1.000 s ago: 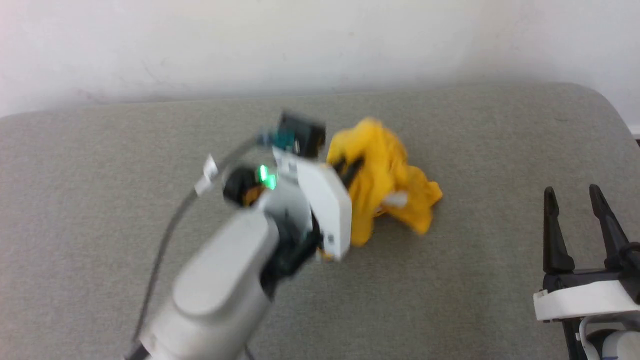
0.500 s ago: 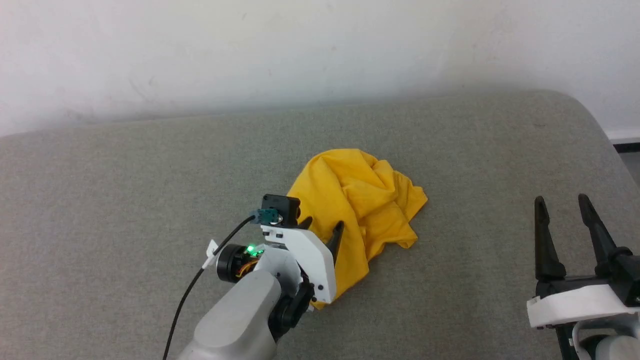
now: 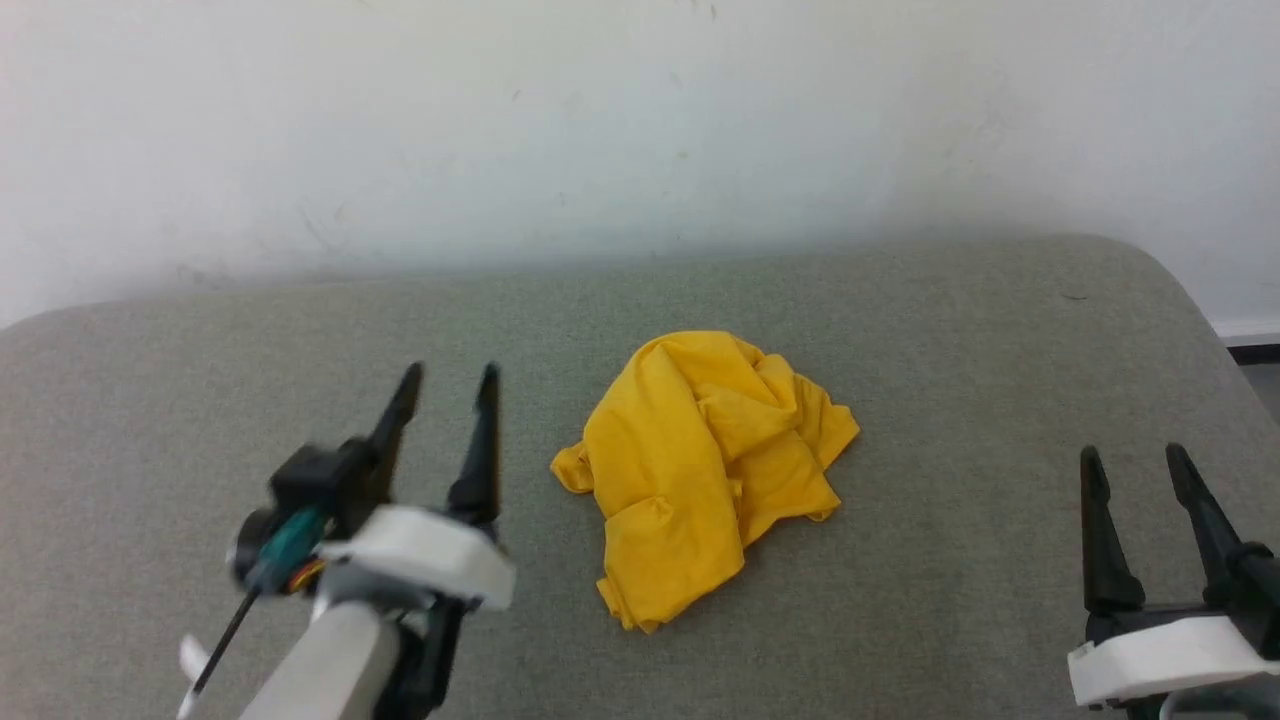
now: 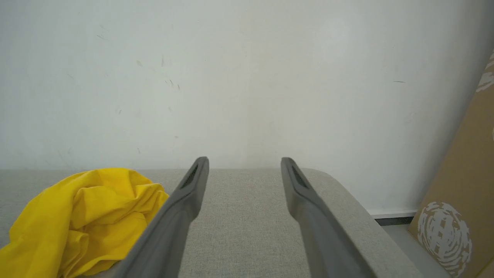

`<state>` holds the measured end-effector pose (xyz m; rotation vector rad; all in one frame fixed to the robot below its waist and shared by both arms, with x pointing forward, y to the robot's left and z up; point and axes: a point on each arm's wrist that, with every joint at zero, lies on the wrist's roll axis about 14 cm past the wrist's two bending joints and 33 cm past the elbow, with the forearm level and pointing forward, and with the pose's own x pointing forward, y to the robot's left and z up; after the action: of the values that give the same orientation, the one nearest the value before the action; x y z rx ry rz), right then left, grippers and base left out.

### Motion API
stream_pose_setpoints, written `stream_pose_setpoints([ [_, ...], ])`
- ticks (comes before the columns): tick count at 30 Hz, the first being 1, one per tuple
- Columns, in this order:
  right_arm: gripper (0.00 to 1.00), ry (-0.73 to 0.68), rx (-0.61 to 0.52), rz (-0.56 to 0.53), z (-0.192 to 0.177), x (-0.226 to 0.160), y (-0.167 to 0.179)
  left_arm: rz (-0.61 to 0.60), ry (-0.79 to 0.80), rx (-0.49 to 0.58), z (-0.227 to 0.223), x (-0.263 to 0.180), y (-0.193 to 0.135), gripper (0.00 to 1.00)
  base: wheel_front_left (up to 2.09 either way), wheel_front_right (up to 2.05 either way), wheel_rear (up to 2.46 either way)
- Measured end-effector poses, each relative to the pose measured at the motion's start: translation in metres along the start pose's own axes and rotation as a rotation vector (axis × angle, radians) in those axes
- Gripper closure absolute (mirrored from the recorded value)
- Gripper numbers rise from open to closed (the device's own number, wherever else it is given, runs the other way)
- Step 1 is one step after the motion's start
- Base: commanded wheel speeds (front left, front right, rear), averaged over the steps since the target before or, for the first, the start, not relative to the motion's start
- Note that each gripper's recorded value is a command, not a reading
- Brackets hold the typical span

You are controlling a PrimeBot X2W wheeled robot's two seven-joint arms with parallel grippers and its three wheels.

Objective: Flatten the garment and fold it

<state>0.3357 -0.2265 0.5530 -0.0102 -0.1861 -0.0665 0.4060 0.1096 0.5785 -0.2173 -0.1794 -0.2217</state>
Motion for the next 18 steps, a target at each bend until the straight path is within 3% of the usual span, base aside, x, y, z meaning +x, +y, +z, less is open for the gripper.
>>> stream_pose_setpoints([
  [7,0.00,0.052,0.012,-0.004,-0.015,-0.004,-0.001,0.154,-0.069,0.153,0.017,-0.053,0.039,0.00,0.00,0.00,0.00],
  [12,0.00,0.073,0.032,0.011,-0.022,0.000,0.004,0.246,0.006,0.138,-0.005,-0.088,0.054,0.00,0.00,0.00,0.00],
  [18,0.00,0.098,0.041,0.099,-0.019,0.030,0.036,0.264,0.000,0.113,-0.006,-0.089,0.060,0.00,0.00,0.00,0.00],
])
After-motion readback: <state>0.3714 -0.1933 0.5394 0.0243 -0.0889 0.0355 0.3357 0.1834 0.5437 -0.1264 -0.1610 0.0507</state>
